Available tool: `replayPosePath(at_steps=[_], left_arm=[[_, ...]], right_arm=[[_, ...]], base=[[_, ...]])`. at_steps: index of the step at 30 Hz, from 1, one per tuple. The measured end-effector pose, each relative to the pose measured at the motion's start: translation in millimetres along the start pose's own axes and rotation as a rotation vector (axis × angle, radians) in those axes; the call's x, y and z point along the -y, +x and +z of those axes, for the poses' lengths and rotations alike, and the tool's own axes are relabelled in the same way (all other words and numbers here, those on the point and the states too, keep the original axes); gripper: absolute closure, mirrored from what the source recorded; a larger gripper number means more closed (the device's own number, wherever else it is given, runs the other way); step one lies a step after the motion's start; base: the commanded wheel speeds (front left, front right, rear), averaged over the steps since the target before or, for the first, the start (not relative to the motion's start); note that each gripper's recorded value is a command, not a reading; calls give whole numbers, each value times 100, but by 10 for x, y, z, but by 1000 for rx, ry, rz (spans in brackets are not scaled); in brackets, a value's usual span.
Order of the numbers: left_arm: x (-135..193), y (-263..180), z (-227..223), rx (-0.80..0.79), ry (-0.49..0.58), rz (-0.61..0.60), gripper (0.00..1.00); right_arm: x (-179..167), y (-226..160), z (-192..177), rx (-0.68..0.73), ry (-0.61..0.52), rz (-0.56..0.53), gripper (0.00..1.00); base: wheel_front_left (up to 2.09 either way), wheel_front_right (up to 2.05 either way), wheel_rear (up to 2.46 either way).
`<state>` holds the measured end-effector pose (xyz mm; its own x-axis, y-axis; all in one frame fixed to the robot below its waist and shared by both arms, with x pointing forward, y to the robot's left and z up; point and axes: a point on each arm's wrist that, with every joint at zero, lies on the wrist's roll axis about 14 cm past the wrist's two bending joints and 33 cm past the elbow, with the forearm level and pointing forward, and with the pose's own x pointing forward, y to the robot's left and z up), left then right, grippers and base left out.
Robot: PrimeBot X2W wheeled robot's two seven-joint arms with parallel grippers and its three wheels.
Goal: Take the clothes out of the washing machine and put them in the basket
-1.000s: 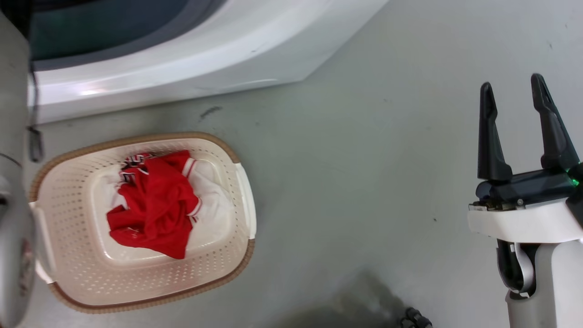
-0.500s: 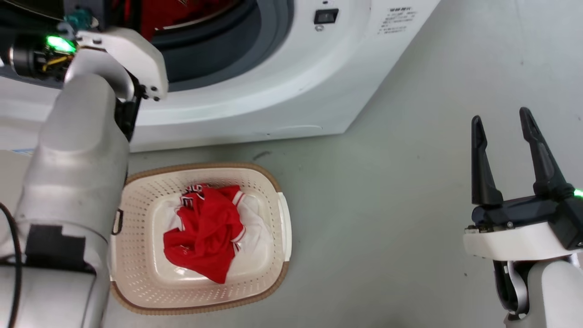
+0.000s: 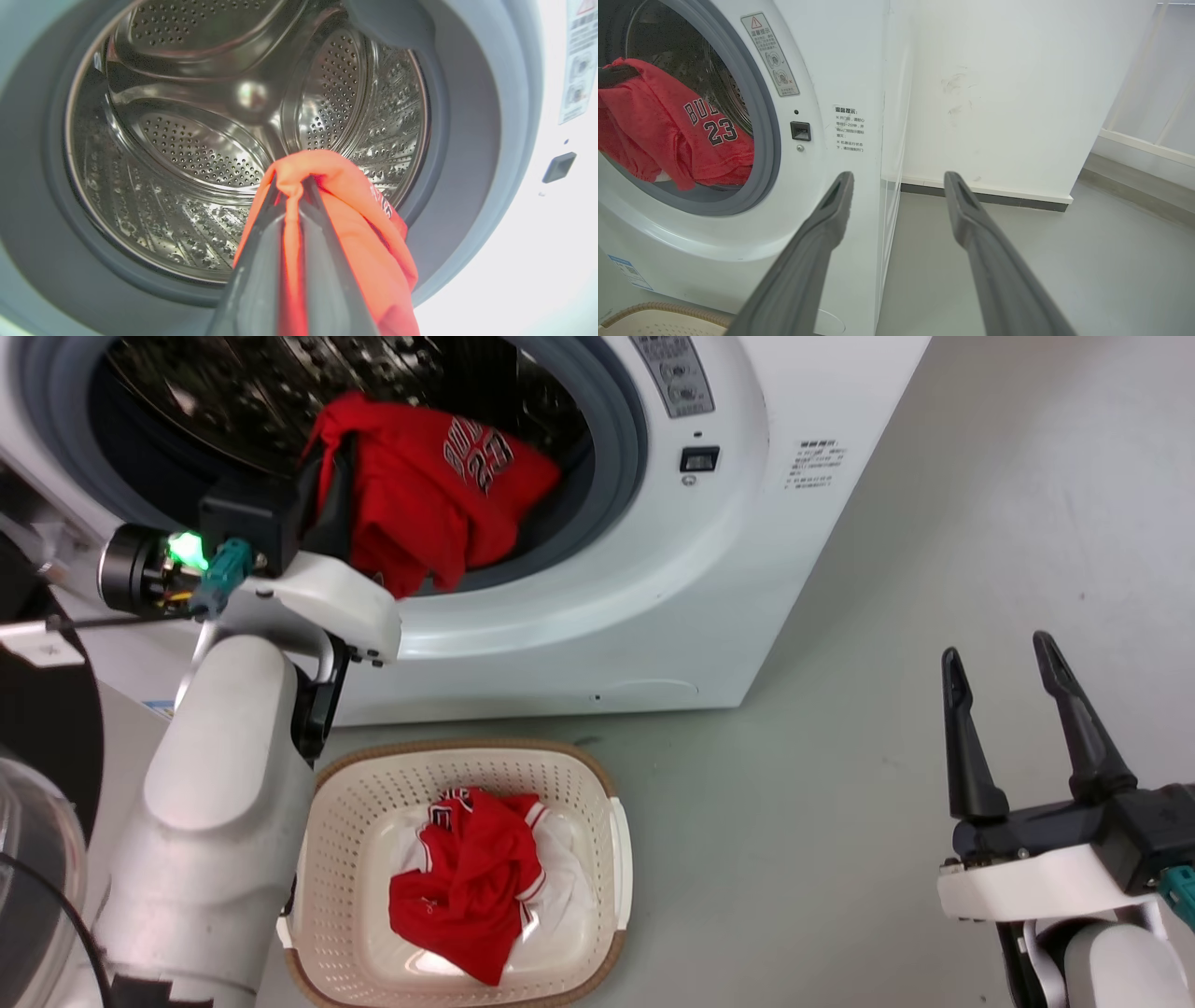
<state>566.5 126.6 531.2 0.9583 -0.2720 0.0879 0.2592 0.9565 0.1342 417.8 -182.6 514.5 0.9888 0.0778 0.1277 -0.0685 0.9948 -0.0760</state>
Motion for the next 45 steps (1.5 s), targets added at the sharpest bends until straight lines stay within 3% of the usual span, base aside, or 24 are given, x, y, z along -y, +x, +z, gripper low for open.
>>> replayPosePath(at_steps=[17,28,35,45], left_arm=[[53,-692,1166,280,96,-9,100],[121,-1092,1443,332,109,2,100],[207,-1256,1173,250,79,-14,100],[414,-1418,186,-25,-30,-51,100]], right_arm=[[-150,-275,263,50,12,35,0],[-191,-368,305,57,19,45,0],[-206,-357,270,47,23,49,0],[-199,-215,149,23,24,50,0]], base=[[0,0,0],[0,0,0],[0,0,0],[0,0,0]])
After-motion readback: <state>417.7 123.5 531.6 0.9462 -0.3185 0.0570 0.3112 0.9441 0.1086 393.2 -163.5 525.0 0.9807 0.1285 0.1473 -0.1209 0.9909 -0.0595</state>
